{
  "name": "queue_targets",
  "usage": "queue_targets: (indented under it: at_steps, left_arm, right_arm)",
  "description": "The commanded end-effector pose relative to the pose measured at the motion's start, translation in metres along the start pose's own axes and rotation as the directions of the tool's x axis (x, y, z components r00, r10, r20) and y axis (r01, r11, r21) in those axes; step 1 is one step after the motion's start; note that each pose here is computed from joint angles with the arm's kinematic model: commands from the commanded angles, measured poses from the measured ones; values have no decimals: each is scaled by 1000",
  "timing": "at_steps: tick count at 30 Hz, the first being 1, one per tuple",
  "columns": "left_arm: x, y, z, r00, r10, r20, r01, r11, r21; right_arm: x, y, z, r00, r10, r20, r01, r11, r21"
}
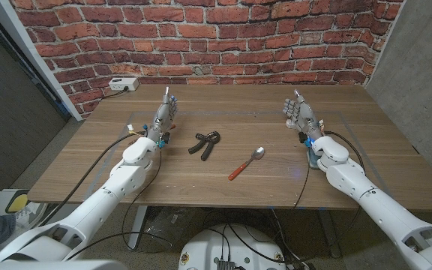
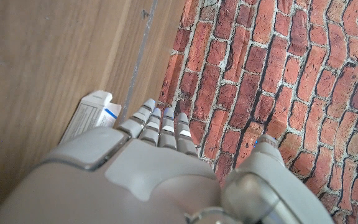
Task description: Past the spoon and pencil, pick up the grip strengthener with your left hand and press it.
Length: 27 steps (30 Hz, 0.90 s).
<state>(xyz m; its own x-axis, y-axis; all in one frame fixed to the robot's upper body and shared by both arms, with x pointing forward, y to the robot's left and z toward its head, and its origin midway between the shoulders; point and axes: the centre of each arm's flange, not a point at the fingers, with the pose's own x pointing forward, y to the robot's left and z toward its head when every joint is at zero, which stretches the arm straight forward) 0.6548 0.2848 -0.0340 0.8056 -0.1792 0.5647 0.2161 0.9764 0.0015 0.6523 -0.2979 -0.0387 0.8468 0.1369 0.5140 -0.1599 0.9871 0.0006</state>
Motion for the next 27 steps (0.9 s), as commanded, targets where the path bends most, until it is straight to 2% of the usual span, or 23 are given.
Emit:
queue_targets:
  at_steps: [1,8,10,12,14,18,24,27]
  left_arm:
    - [-22,-7,7,998,7,66,-8,1000,3]
    - [-54,-10,15,996,33,87,-39,997,69]
    - [-61,-10,18,996,38,85,-46,994,98]
    - [-67,-10,20,996,43,79,-52,992,115]
    - [-73,-10,22,996,50,77,-60,989,132]
    - [-83,-10,27,994,71,79,-85,979,188]
    - [-95,-15,31,985,114,126,-143,958,250]
    - [-97,-18,31,985,102,142,-137,954,265]
  right_arm:
    - [-25,13,8,1000,1,-11,-1,1000,-12]
    - [-29,20,4,1000,9,-13,-9,1000,-15]
    - [-29,23,4,1000,10,13,-9,1000,-16]
    - [-30,26,5,998,2,65,-3,1000,0]
    - [-31,31,8,994,-2,113,1,1000,11]
    - [-33,39,15,988,2,156,1,1000,-19]
    - [-32,45,20,987,21,161,-14,999,-44]
    - [-34,45,21,986,20,164,-10,998,-60]
